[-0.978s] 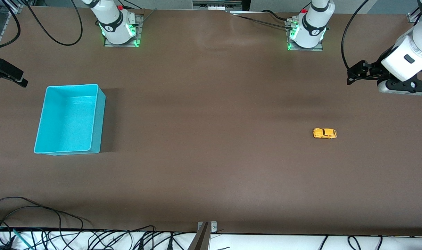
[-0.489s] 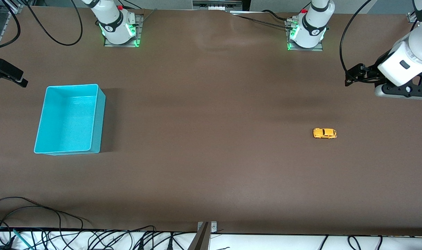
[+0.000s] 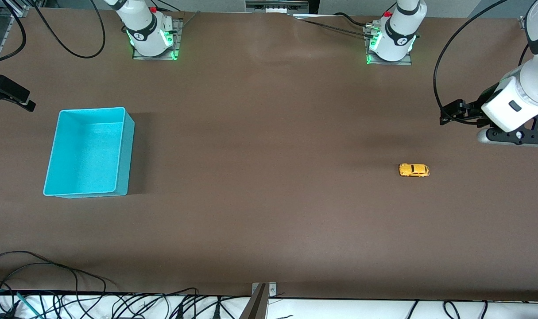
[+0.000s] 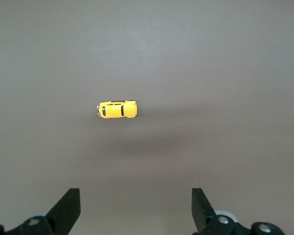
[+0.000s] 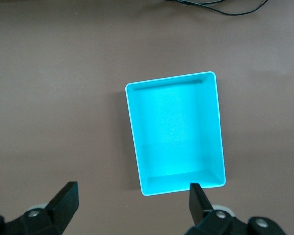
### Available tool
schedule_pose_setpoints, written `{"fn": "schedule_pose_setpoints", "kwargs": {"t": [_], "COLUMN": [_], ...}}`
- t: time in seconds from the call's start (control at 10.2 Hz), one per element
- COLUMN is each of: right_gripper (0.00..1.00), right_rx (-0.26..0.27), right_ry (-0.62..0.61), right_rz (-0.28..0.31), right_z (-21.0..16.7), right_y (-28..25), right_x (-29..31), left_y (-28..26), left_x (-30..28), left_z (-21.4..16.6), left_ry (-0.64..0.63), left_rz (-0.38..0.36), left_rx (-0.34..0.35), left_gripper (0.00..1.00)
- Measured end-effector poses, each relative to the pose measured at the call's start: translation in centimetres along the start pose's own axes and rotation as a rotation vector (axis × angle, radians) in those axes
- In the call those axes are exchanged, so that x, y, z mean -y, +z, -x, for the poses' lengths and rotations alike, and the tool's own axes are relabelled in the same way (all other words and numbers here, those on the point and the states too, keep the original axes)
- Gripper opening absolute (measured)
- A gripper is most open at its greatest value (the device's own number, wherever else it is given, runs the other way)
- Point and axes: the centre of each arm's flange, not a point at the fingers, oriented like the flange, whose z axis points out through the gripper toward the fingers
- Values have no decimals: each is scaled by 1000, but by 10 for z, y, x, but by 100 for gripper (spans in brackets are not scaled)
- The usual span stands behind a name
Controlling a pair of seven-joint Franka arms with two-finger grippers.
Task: Wind up and store yellow beetle car
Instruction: 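Lower the open left gripper over the yellow beetle car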
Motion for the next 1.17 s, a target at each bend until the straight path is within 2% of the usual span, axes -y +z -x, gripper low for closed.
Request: {"fn": "schedule_pose_setpoints", "kwargs": {"t": [0.39,0.98,1.17], "right_gripper": [100,100,100], "right_rx": [5,19,24], "right_ry": [0,0,0], "right_rz": [0,1,1], "right_z": [-1,-5,-6], "right_y": [3,10,14], "right_x": [0,0,0], "left_y": [4,37,66], "left_x": [2,30,51], "left_z": [-5,-26,-41], "left_ry": [229,750,905], "left_rz": [-1,9,10], "left_rx": [1,24,10], "left_gripper": [100,100,100]}}
